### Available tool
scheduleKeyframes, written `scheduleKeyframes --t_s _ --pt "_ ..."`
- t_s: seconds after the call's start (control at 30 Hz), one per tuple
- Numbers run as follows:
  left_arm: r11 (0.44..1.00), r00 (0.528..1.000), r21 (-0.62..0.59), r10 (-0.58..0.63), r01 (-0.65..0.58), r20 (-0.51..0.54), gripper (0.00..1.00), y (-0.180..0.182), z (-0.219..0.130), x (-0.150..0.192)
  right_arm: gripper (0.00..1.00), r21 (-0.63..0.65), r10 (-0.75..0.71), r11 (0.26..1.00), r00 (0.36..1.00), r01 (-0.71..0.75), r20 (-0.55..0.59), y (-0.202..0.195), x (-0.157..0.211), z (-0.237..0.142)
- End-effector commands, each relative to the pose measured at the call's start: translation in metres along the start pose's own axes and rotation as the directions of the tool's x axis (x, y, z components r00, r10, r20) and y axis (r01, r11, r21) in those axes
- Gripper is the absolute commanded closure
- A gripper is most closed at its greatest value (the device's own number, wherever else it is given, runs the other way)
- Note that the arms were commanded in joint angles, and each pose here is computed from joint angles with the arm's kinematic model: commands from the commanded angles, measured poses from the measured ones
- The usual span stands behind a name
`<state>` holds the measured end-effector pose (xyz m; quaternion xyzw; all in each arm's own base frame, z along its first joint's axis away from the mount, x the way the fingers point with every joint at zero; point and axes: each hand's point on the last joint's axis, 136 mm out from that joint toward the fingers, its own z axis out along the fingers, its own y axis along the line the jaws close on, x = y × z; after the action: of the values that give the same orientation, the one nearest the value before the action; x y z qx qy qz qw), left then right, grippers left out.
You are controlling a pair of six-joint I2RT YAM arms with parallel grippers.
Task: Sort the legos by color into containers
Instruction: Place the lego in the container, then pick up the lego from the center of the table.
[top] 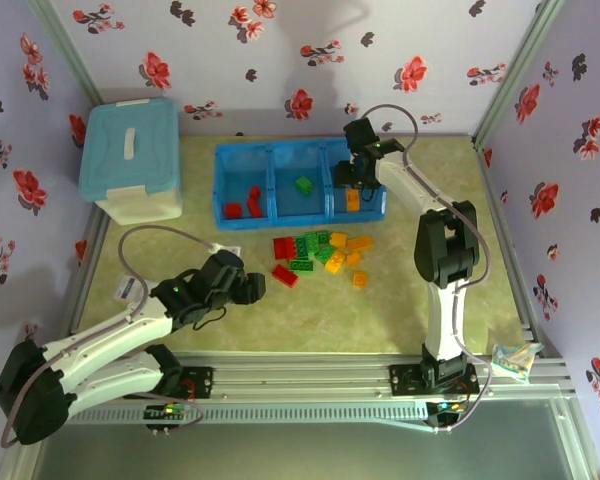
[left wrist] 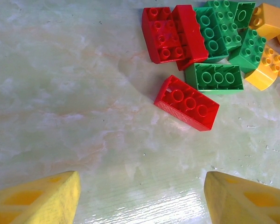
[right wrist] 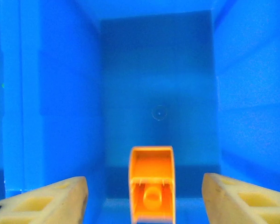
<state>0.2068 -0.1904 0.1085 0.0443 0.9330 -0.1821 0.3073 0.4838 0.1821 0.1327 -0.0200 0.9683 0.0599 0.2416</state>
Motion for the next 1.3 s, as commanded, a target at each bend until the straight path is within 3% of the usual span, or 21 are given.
scheduleKeyframes --t_s 0.0,0.23,0.67,0.83,1.03,1.27 --pt "0.999 1.0 0.025 0.029 -0.029 0.0 0.28 -0.007 -0.001 -0.002 0.31 -0.011 -0.013 1.0 0.996 0.014 0.084 0.003 -0.012 -0.037" --pt "0.998 0.999 0.049 0.043 -0.042 -0.022 0.24 -0.021 0.009 -0.004 0.29 -0.071 -0.001 0.997 0.989 0.012 0.145 0.001 0.012 -0.072" --pt "0.99 0.981 0.031 0.142 -0.139 -0.13 0.17 -0.043 0.041 0.002 0.23 -0.14 0.056 0.99 0.977 -0.027 0.208 -0.028 0.111 -0.114" --pt "0.977 0.949 -0.042 0.194 -0.21 -0.247 0.13 -0.043 0.065 0.009 0.19 -0.177 0.11 0.981 0.974 -0.074 0.199 -0.035 0.143 -0.114" --pt "0.96 0.921 -0.07 0.238 -0.272 -0.309 0.11 -0.049 0.087 0.008 0.18 -0.175 0.132 0.979 0.977 -0.102 0.167 -0.043 0.171 -0.1" --pt "0.908 0.837 -0.094 0.331 -0.408 -0.436 0.1 -0.048 0.108 0.012 0.18 -0.172 0.139 0.979 0.974 -0.108 0.176 -0.047 0.177 -0.101"
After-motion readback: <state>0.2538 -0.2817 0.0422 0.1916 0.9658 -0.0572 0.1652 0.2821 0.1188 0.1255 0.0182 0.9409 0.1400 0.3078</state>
